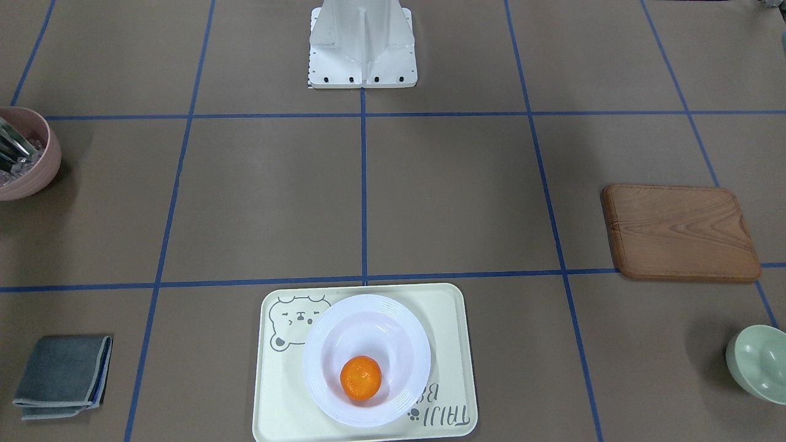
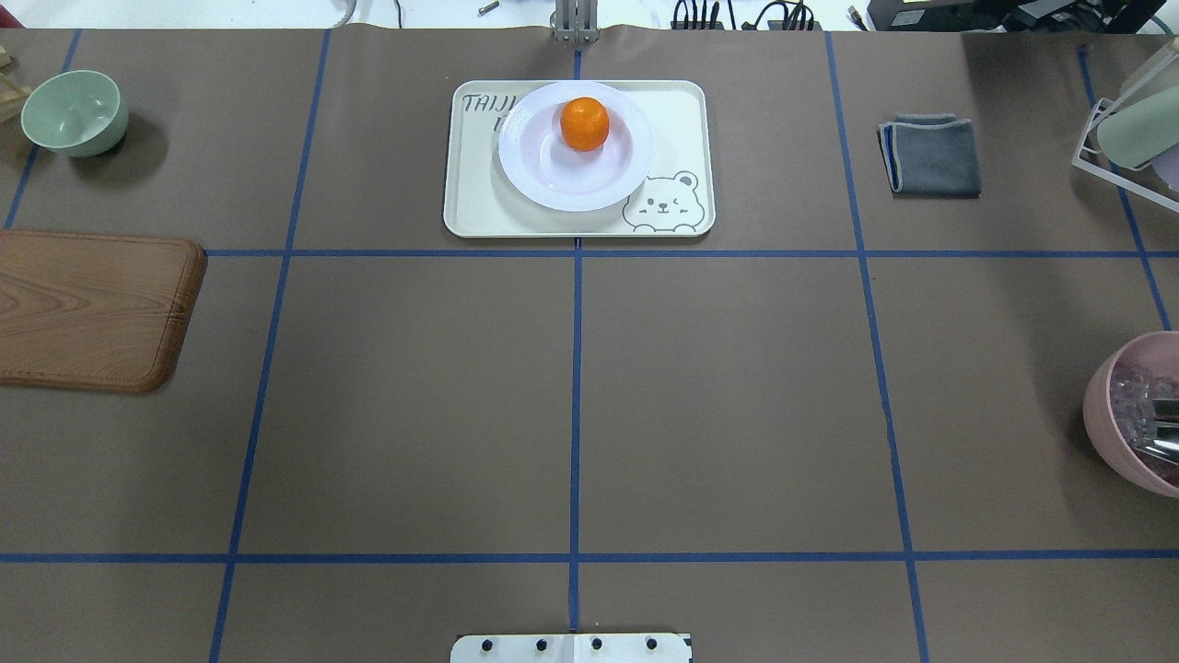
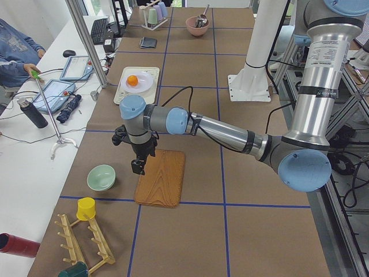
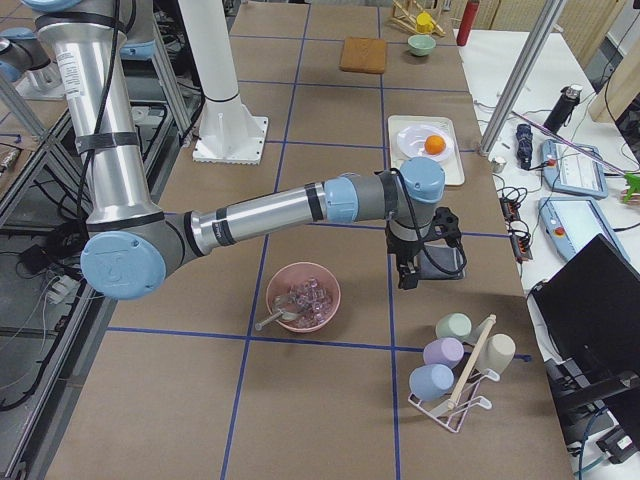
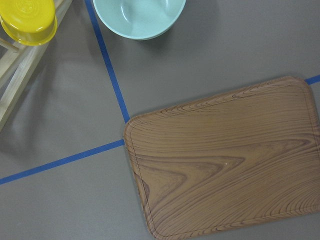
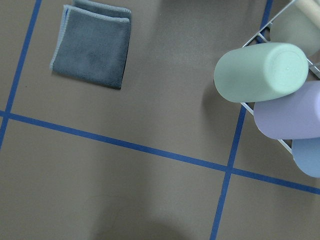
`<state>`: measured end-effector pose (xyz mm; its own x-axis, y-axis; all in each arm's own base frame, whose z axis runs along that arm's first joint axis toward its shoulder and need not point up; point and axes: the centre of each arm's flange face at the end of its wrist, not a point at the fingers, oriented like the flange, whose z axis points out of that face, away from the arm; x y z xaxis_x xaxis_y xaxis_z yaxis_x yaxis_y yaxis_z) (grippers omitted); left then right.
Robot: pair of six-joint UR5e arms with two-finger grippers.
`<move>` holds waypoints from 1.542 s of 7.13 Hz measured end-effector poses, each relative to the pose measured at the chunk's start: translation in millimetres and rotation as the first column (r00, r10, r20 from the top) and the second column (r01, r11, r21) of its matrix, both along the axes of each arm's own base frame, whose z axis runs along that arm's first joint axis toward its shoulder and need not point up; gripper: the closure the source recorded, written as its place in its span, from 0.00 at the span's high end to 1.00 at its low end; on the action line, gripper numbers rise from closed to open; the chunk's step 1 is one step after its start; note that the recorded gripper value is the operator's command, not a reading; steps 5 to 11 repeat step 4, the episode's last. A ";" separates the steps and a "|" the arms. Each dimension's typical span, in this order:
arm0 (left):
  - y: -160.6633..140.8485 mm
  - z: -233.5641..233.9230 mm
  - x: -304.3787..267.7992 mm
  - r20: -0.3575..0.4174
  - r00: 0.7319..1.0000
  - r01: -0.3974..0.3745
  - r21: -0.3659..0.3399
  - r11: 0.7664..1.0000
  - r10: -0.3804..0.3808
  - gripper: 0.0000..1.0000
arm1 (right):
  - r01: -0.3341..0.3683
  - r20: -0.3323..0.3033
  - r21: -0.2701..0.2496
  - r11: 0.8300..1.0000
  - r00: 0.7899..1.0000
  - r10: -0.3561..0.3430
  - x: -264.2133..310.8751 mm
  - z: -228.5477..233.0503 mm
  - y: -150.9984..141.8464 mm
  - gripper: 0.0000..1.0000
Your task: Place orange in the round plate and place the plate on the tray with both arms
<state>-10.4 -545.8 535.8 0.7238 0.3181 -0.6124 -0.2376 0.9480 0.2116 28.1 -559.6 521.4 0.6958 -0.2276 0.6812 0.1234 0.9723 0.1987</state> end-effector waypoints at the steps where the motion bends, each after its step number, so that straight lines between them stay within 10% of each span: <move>1: 0.6 0.7 -0.1 0.000 1.000 0.000 -0.001 1.000 0.000 0.98 | 0.000 0.001 0.000 1.000 1.000 0.000 -0.1 -0.2 -0.2 1.00; 11: 1.0 1.1 -0.1 0.000 1.000 0.000 -0.002 1.000 0.000 0.98 | 0.000 0.001 0.001 1.000 1.000 0.000 -0.1 -0.5 -0.5 1.00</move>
